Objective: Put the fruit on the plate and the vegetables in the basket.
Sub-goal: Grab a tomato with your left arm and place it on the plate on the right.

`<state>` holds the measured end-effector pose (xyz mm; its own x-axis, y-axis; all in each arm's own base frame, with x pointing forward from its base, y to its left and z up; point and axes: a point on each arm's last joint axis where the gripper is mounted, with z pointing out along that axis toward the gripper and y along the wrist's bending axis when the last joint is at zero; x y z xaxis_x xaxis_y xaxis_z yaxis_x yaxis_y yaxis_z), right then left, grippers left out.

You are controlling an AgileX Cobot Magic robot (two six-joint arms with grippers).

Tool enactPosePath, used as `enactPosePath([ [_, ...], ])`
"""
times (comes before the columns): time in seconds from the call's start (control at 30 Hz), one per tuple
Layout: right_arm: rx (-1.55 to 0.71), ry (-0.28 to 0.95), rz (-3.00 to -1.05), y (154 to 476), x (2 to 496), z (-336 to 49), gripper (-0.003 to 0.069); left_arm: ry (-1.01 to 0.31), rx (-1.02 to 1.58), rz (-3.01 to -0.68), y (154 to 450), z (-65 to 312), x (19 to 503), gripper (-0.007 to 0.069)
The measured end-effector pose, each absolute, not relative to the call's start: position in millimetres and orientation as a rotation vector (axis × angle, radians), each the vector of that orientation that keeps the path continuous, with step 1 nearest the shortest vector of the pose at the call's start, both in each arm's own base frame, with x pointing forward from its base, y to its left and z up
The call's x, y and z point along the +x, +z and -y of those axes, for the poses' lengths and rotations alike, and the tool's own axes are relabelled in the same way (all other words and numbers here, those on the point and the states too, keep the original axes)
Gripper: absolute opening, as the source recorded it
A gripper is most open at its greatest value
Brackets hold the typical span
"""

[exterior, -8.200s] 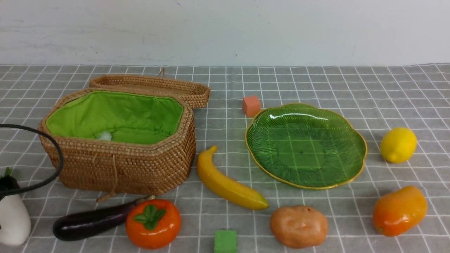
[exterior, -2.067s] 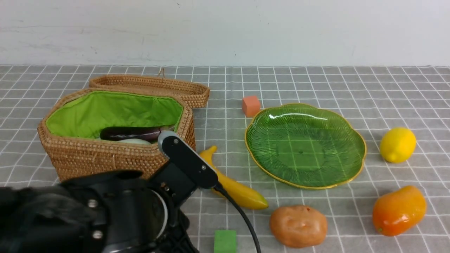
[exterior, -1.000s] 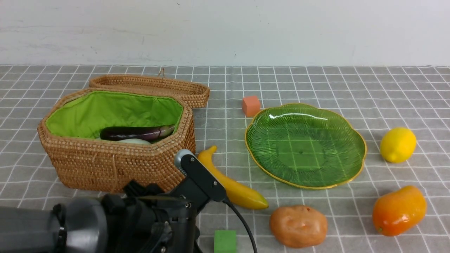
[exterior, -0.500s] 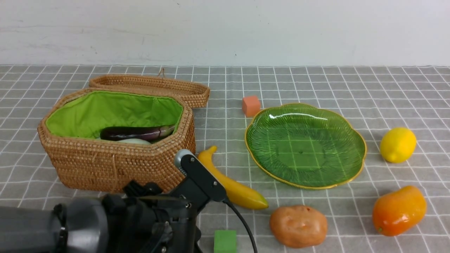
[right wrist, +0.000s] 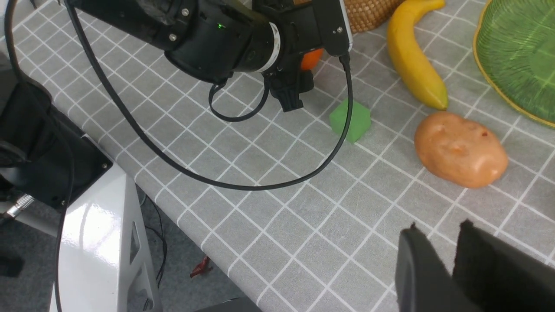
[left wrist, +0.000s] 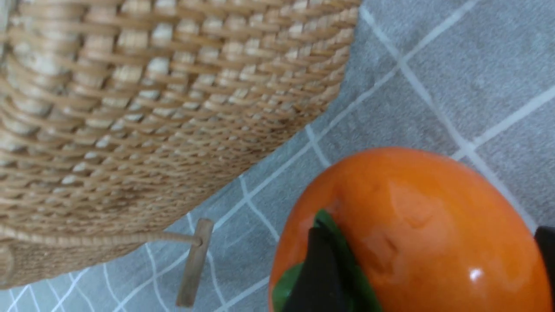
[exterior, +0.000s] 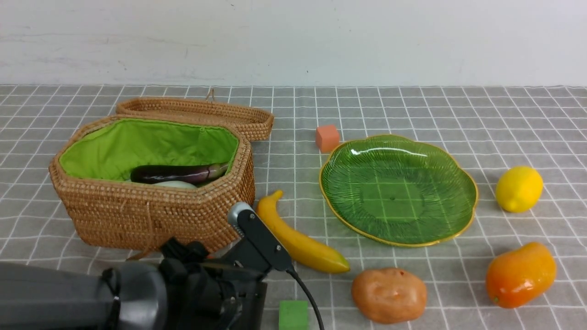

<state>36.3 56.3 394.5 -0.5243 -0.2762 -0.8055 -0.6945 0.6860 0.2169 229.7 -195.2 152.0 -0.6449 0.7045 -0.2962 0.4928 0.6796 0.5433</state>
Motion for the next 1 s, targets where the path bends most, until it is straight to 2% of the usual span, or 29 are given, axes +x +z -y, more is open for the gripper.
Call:
enactPosePath([
  [0.07,-0.742,0.68,-2.111,394.5,36.3,-56.3,0.0141,0.587,0.911,-2.406,152.2,194.2,229.9,0.0494],
  [0.37,-0.742,0.68,-2.11,394.5,36.4,-56.3,0.014,0.595,0.862,-2.432,155.2,195.2,224.2,0.0494],
  [0.5,-0.705,0.661,-2.103,400.6,36.0,-53.2,0.014,0.49,0.848,-2.422,180.6,212.9,205.2,0.0494],
  [0.53,-0.678,0.634,-2.096,404.7,36.4,-50.4,0.014,0.41,0.839,-2.408,199.4,223.9,200.0,0.0494],
  [0.57,-0.675,0.635,-2.095,405.1,36.3,-50.3,0.014,0.405,0.84,-2.404,200.5,224.3,199.1,0.0494],
  [0.67,-0.608,0.554,-2.102,408.2,39.6,-43.6,0.014,0.155,0.844,-2.343,246.6,252.8,205.5,0.0494],
  [0.7,-0.604,0.552,-2.102,408.4,39.8,-43.3,0.014,0.139,0.848,-2.338,248.8,254.9,206.0,0.0494],
  [0.77,-0.574,0.521,-2.113,407.8,41.5,-40.8,0.014,-0.034,0.854,-2.275,272.7,274.5,226.5,0.0494],
  [0.87,-0.562,0.49,-2.112,407.7,43.0,-38.9,0.014,-0.168,0.856,-2.215,289.7,299.3,268.1,0.0494],
  [1.0,-0.532,0.442,-2.108,408.0,45.8,-35.6,0.014,-0.235,0.883,-2.209,279.8,325.7,316.0,0.0494],
])
